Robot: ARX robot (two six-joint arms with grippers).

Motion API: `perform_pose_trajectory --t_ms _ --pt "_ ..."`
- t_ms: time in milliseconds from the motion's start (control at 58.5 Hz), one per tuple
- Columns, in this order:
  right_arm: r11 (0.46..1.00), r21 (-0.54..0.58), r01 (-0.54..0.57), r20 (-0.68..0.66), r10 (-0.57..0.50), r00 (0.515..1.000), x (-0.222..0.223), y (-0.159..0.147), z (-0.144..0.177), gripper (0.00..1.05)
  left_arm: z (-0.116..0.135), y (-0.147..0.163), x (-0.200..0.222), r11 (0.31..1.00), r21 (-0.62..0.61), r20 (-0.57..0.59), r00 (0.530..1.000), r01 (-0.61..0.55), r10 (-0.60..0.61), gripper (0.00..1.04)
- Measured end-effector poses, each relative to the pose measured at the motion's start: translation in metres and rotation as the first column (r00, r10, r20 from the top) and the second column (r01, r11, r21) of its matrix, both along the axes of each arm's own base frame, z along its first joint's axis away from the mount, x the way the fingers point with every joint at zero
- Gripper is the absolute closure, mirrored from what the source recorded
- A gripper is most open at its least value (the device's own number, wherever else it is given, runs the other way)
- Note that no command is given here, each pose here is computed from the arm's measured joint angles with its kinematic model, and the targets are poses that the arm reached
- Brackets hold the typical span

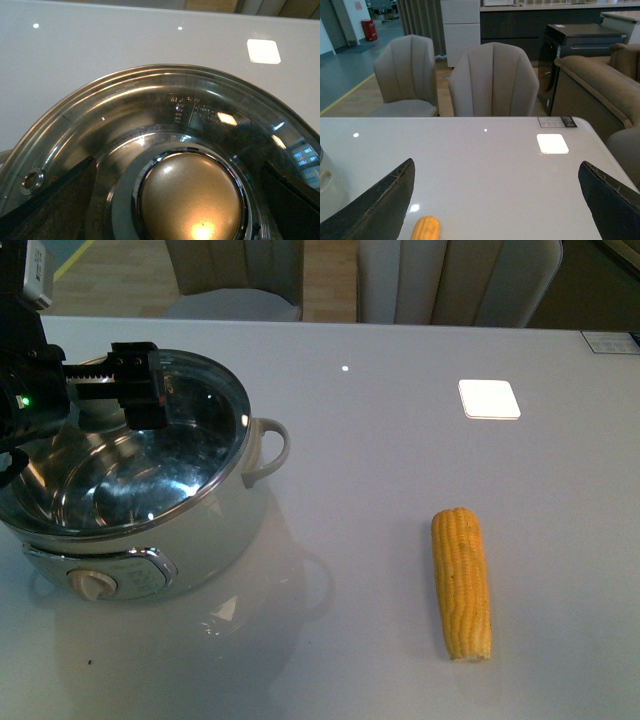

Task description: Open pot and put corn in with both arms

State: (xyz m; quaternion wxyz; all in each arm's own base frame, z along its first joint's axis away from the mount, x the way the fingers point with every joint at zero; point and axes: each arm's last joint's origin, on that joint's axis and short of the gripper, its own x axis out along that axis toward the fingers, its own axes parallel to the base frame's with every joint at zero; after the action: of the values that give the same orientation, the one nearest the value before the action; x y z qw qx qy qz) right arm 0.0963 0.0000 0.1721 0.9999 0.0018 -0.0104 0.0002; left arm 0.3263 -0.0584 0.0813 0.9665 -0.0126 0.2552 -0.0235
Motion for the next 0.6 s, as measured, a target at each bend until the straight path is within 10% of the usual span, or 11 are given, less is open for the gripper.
perform_pose_trajectory --t_ms 410,599 --pt "1.0 0.0 0.0 0.0 0.0 1.0 0.0 0.0 0.0 0.09 -0.0027 -0.0036 0.0017 1.0 0.019 0.008 1.0 -0.004 0.004 0.57" --pt "1.0 0.0 0.0 0.0 0.0 1.0 0.0 0.0 0.0 0.09 -0.0017 -0.0037 0.0017 0.999 0.043 0.013 1.0 0.0 -0.001 0.6"
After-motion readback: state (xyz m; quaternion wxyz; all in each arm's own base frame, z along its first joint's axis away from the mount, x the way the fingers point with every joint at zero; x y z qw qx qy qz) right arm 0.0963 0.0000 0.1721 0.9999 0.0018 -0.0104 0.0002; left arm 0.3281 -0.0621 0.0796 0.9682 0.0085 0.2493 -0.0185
